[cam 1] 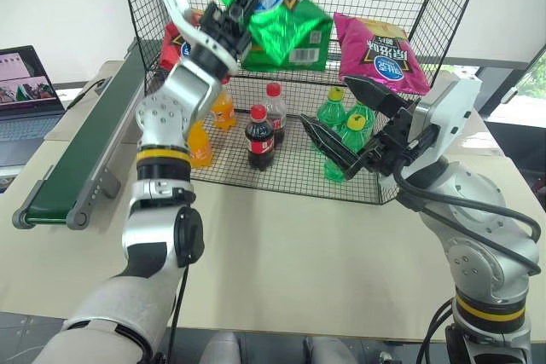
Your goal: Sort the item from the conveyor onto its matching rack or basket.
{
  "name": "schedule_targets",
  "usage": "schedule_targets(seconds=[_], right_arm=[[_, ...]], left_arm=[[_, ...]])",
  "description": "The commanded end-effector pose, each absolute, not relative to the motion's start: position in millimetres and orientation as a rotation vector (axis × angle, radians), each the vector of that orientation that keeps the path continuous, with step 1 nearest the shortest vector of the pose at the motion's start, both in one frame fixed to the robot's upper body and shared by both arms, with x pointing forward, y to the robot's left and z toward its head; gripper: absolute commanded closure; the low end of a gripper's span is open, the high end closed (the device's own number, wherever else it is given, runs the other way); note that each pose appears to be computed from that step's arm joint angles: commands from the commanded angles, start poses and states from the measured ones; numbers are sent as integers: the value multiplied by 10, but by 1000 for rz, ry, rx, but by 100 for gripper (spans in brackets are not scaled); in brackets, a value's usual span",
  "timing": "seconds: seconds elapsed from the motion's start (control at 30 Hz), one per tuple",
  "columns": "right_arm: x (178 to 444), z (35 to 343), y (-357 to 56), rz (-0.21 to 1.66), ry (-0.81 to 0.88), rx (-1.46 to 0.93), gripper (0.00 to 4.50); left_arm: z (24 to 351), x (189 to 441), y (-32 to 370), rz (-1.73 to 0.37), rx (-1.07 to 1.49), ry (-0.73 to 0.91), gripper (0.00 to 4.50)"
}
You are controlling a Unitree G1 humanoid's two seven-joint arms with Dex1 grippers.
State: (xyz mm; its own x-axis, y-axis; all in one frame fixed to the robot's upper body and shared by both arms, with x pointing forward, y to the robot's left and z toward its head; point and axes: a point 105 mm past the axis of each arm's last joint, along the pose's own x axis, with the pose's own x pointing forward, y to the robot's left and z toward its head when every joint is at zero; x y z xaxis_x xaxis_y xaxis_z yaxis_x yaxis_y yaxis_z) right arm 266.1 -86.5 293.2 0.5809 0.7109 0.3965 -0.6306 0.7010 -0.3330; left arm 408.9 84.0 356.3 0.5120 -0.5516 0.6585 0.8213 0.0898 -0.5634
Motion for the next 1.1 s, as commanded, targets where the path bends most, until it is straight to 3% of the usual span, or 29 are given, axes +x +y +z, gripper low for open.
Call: schedule_targets(seconds=[0.03, 0.4, 0.77, 1.1], right_arm=[[2576, 3005, -883, 767, -578, -186, 0], [2609, 2980, -884, 777, -565, -188, 0], [2618, 2964, -895, 774, -558, -196, 0], [2629, 2942, -915, 761, -550, -207, 0]], left_arm=[[3399, 3976, 826, -1011, -1044, -242, 445], [3139, 3739, 731, -837, -1130, -68, 445], [2850, 3884, 804, -412, -1284, 72, 445], [2894, 3730, 451, -527, -1349, 248, 445]])
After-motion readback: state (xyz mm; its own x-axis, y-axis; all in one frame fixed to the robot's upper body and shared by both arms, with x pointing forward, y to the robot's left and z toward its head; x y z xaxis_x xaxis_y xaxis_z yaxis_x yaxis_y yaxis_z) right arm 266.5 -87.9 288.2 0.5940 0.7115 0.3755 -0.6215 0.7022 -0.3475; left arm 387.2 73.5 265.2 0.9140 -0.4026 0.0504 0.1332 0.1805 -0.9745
